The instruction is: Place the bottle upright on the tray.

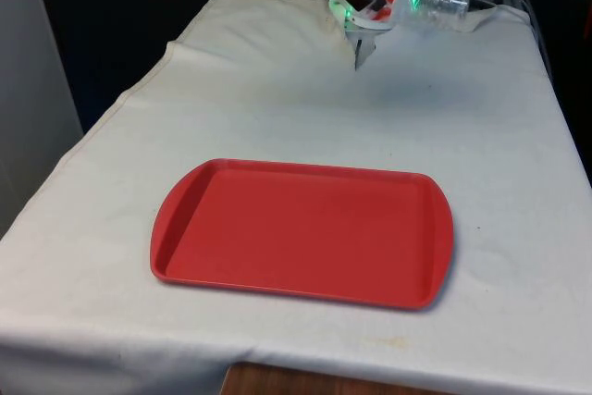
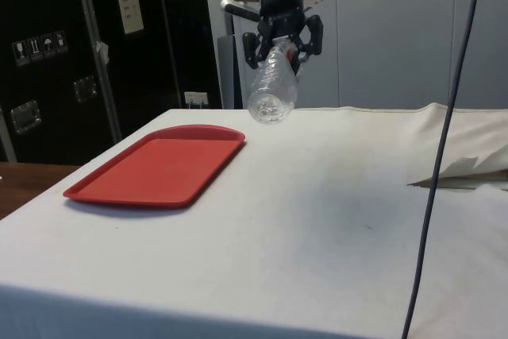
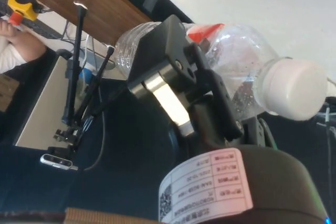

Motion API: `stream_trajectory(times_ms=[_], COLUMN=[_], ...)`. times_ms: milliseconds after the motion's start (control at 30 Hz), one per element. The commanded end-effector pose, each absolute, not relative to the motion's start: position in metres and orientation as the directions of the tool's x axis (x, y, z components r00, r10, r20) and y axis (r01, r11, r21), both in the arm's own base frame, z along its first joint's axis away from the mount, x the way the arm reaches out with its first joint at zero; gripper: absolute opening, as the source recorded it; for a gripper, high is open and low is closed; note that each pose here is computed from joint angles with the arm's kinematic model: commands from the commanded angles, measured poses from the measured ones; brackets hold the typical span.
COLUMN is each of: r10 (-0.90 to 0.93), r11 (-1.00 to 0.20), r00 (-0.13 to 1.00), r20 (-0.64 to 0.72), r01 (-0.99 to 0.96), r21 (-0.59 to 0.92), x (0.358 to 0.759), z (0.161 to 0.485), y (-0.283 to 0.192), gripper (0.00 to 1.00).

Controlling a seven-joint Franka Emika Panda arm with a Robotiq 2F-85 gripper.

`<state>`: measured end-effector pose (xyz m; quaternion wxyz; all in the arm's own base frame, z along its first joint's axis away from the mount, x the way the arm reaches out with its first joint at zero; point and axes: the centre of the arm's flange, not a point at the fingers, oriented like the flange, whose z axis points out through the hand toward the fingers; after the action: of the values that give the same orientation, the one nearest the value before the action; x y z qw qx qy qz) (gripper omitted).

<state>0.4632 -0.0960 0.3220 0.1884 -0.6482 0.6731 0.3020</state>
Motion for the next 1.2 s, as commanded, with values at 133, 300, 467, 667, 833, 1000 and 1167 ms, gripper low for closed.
stream_trajectory(times_ms=[133,300,467,667,833,1000,1167], r10=[-0.784,-0.795,-0.814,-0.830,-0.847,-0.857,-0.870], r11=[-0.016,-0.014,-0.013,-0.010,-0.009,-0.006,-0.002], r00=[-0.097,-0.100,-0.102,-0.105,-0.105,-0.106,-0.108], r20=[-0.613,-0.599,-0.573,-0.548,-0.522,-0.504,-0.481], r01=[-0.984,-0.983,-0.981,-0.979,-0.977,-0.976,-0.975], r21=[0.176,0.183,0.193,0.203,0.211,0.217,0.222], x=[0.467,0.469,0.473,0.475,0.478,0.481,0.483], z=[0.327,0.330,0.335,0.339,0.344,0.346,0.350], y=[-0.096,-0.097,-0.098,-0.098,-0.099,-0.100,-0.101], gripper=[0.33,0.33,0.33,0.33,0.33,0.33,0.33])
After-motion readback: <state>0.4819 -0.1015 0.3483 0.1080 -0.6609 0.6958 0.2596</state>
